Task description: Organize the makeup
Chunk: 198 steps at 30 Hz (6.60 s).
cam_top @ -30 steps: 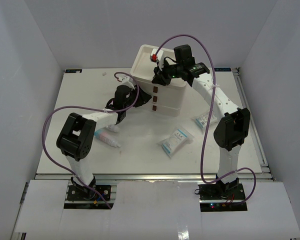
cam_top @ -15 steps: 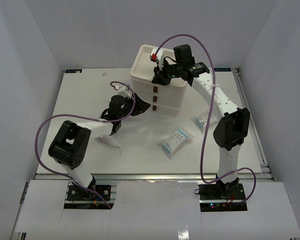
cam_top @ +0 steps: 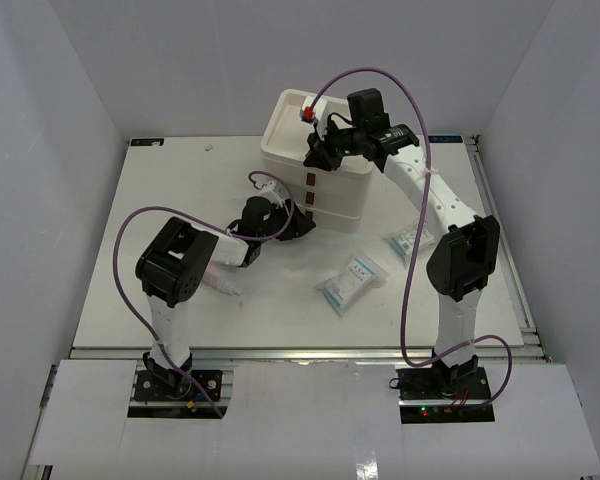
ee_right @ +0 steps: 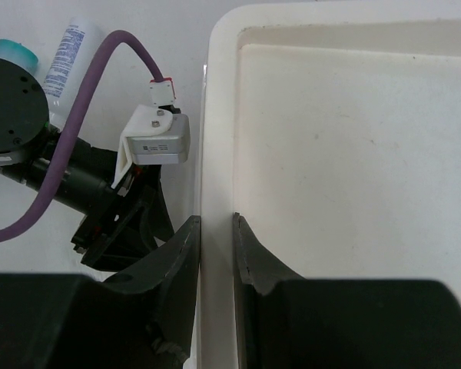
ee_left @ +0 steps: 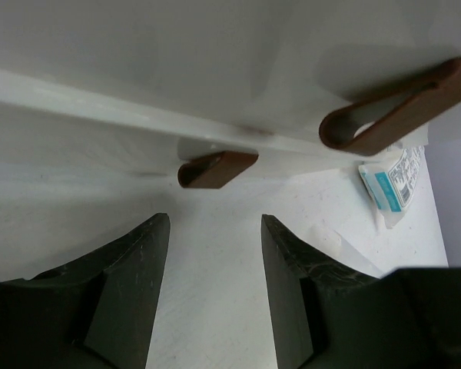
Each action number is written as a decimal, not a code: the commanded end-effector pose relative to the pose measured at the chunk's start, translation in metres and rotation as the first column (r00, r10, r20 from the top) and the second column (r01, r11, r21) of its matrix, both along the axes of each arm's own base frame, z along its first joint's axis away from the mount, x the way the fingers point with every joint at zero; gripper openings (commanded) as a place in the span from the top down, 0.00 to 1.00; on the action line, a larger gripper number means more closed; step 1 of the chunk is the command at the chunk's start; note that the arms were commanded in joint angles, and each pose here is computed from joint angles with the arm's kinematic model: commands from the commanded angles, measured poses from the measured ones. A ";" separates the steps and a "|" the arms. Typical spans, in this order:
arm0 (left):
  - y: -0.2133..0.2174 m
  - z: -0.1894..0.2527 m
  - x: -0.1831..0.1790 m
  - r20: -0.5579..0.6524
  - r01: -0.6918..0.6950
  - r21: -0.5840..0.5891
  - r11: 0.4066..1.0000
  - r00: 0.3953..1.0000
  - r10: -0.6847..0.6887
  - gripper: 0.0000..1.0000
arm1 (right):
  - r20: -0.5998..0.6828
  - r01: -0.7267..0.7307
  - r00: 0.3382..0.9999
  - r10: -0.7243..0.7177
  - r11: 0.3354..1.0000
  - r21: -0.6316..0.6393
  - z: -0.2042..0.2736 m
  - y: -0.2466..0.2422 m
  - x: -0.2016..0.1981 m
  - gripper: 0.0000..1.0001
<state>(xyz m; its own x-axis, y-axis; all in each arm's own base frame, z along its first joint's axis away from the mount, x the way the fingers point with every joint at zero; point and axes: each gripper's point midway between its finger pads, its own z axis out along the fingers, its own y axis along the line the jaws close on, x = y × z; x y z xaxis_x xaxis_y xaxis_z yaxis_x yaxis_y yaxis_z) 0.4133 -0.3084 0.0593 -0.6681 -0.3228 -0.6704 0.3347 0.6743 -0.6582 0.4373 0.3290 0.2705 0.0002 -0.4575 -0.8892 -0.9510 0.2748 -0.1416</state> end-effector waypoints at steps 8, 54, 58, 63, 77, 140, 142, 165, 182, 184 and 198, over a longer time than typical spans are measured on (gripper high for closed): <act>-0.008 0.029 0.043 0.134 -0.087 -0.001 0.996 0.987 0.086 0.40 | -0.082 -0.004 0.997 0.005 1.000 0.011 -0.001 -0.001 -0.014 0.83; 0.029 0.056 -0.094 0.095 0.014 -0.045 0.999 0.995 -0.010 1.00 | -0.045 0.053 0.997 -0.056 0.997 -0.056 -0.016 -0.014 0.001 0.82; 0.037 0.064 -0.097 0.104 -0.013 -0.046 0.999 0.994 0.018 0.90 | -0.026 0.047 0.998 -0.049 0.998 -0.052 -0.009 -0.014 0.000 0.75; 0.037 0.079 -0.093 0.106 -0.030 -0.057 0.998 0.994 0.036 0.53 | 0.065 0.025 0.998 -0.024 1.000 -0.013 0.033 -0.018 -0.008 0.35; 0.094 0.151 -0.116 0.249 -0.185 0.001 0.983 0.952 0.179 0.13 | 0.309 -0.250 0.918 0.247 0.968 -0.029 0.093 -0.074 -0.129 0.07; 0.252 0.120 -0.273 -0.420 -0.771 0.021 0.636 0.571 0.706 0.05 | -0.148 0.084 0.982 -0.115 0.975 -0.204 -0.246 0.235 -0.092 0.32; 0.251 0.120 -0.272 -0.421 -0.768 0.022 0.640 0.573 0.703 0.05 | -0.137 0.077 0.985 -0.107 0.975 -0.206 -0.246 0.235 -0.090 0.38; 0.218 0.092 -0.230 -0.411 -0.732 0.015 0.681 0.616 0.672 0.05 | 0.052 -0.179 0.984 0.173 0.973 0.145 0.036 0.163 -0.121 0.92; 0.186 0.079 -0.168 -0.349 -0.635 0.182 0.751 0.673 0.653 0.02 | 0.062 0.012 0.998 0.005 0.962 -0.273 -0.085 -0.026 -0.084 0.90; 0.189 0.075 -0.166 -0.372 -0.631 0.188 0.753 0.663 0.649 0.02 | 0.063 0.037 0.998 -0.019 0.954 -0.298 -0.094 -0.027 -0.076 0.88; 0.203 0.048 -0.169 -0.489 -0.648 0.283 0.707 0.536 0.688 0.02 | 0.021 0.034 0.999 -0.030 0.953 -0.300 -0.100 -0.015 -0.065 0.30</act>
